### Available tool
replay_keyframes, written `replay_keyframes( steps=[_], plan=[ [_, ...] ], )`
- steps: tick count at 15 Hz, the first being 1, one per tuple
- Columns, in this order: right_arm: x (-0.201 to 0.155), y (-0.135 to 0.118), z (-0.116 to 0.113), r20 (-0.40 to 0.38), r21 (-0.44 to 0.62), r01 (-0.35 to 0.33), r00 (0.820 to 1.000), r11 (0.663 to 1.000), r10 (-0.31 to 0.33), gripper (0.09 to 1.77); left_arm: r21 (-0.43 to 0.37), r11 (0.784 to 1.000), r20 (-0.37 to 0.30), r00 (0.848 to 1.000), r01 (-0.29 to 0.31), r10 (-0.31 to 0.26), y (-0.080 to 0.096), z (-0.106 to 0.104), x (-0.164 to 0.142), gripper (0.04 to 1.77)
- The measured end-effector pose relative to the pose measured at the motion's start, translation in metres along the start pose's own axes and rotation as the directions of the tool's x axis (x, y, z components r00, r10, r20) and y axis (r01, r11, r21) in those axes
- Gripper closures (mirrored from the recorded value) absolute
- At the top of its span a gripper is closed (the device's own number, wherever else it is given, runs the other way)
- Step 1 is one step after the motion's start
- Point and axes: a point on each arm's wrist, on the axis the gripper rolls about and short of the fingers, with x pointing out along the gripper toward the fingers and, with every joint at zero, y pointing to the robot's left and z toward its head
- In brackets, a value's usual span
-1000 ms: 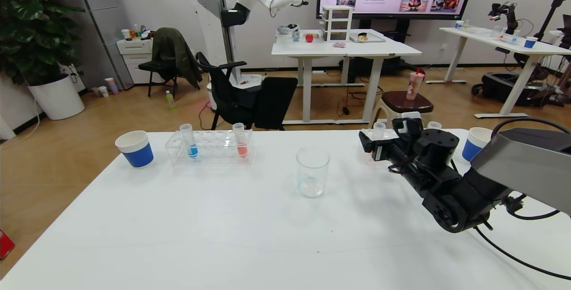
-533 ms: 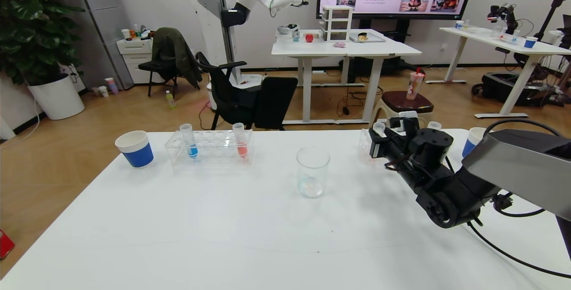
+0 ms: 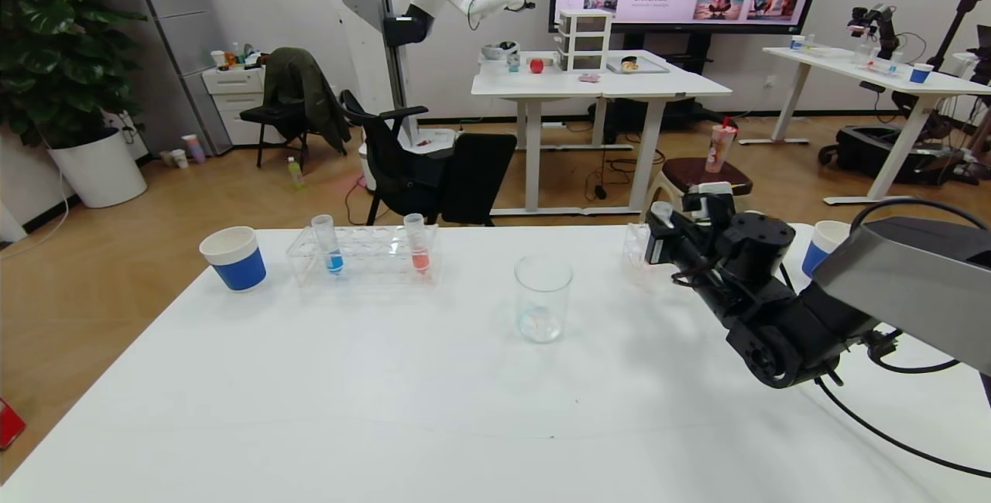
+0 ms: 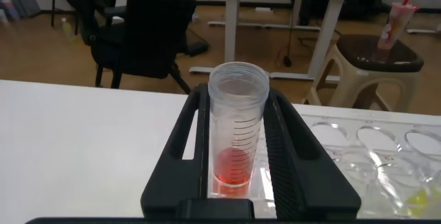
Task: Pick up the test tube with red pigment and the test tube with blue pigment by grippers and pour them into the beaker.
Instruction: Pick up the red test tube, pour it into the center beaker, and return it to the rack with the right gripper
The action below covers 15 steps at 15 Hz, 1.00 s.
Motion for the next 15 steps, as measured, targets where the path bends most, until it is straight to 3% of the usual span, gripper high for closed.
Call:
replay_keyframes(
  steps=[6, 11, 13, 15],
  plan=[
    [-0.016, 0.002, 0.066, 0.054, -0.015, -0.007, 0.998, 1.0, 0.008, 1.35, 0.0, 1.0, 0.0, 1.0, 0.0, 0.0, 0.0, 0.0, 0.0, 0.06],
    [-0.034, 0.018, 0.083, 0.097, -0.141, -0.084, 0.99, 0.986, 0.098, 1.35, 0.0, 1.0, 0.0, 1.0, 0.0, 0.0, 0.0, 0.0, 0.0, 0.06],
    [-0.033, 0.027, 0.085, 0.149, -0.231, -0.163, 0.968, 0.959, 0.201, 1.35, 0.0, 1.0, 0.0, 1.0, -0.001, 0.001, 0.0, 0.0, 0.0, 0.06],
    [-0.028, 0.037, 0.083, 0.209, -0.342, -0.232, 0.926, 0.911, 0.314, 1.35, 0.0, 1.0, 0.0, 1.0, 0.0, 0.0, 0.0, 0.0, 0.0, 0.06]
  ],
)
